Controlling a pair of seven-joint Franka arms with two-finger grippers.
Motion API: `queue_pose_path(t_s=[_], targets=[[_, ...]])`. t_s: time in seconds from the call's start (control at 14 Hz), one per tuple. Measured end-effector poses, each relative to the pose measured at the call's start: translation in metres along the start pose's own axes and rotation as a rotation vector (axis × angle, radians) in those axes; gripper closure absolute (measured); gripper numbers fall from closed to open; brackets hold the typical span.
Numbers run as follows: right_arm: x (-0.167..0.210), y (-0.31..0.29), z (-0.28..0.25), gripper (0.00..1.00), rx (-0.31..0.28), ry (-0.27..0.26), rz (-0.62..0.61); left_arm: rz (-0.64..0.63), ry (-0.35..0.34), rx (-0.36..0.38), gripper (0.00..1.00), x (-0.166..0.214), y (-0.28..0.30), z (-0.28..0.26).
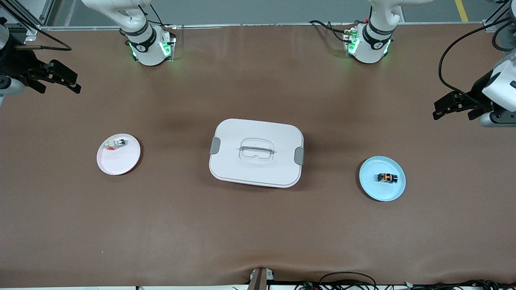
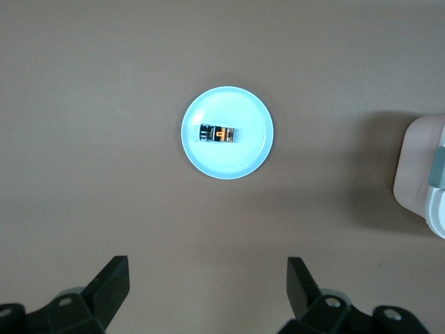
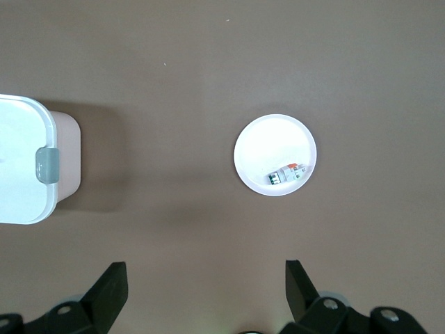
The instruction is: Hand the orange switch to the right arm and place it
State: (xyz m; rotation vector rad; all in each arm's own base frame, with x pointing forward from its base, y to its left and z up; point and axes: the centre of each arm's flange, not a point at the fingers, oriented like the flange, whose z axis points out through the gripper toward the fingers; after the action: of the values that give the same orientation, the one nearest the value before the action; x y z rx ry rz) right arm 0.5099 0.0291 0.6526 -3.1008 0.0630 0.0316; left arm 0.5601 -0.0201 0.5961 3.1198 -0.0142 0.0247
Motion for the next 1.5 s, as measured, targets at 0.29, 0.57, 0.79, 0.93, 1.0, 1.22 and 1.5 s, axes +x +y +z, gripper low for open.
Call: queue_pose_path(t_s=[0.29,0.57,0.79,0.93,1.0,1.22,1.5], targets=[[0.000,0.000,0.001,0.00,0.000,-0.003,0.000,0.002,-0.001,0.000,0.00,0.000,0.000,0.000],[0.000,0.000,0.001,0.00,0.000,-0.004,0.000,0.002,-0.001,0.000,0.00,0.000,0.000,0.000],[0.002,0.000,0.004,0.00,-0.001,-0.009,0.001,0.001,-0.001,0.000,0.00,0.000,0.000,0.000],[0.004,0.000,0.006,0.00,-0.001,-0.014,0.001,-0.001,-0.005,0.000,0.00,0.000,-0.001,0.000],[0.004,0.000,0.007,0.00,-0.001,-0.016,0.001,-0.004,-0.013,0.000,0.00,-0.001,-0.003,0.002],[0.005,0.001,0.007,0.00,-0.001,-0.016,0.002,-0.003,-0.056,0.002,0.00,0.007,-0.007,0.025],[0.005,0.002,0.006,0.00,-0.001,-0.014,0.004,0.004,-0.102,0.004,0.00,0.036,-0.008,0.086]])
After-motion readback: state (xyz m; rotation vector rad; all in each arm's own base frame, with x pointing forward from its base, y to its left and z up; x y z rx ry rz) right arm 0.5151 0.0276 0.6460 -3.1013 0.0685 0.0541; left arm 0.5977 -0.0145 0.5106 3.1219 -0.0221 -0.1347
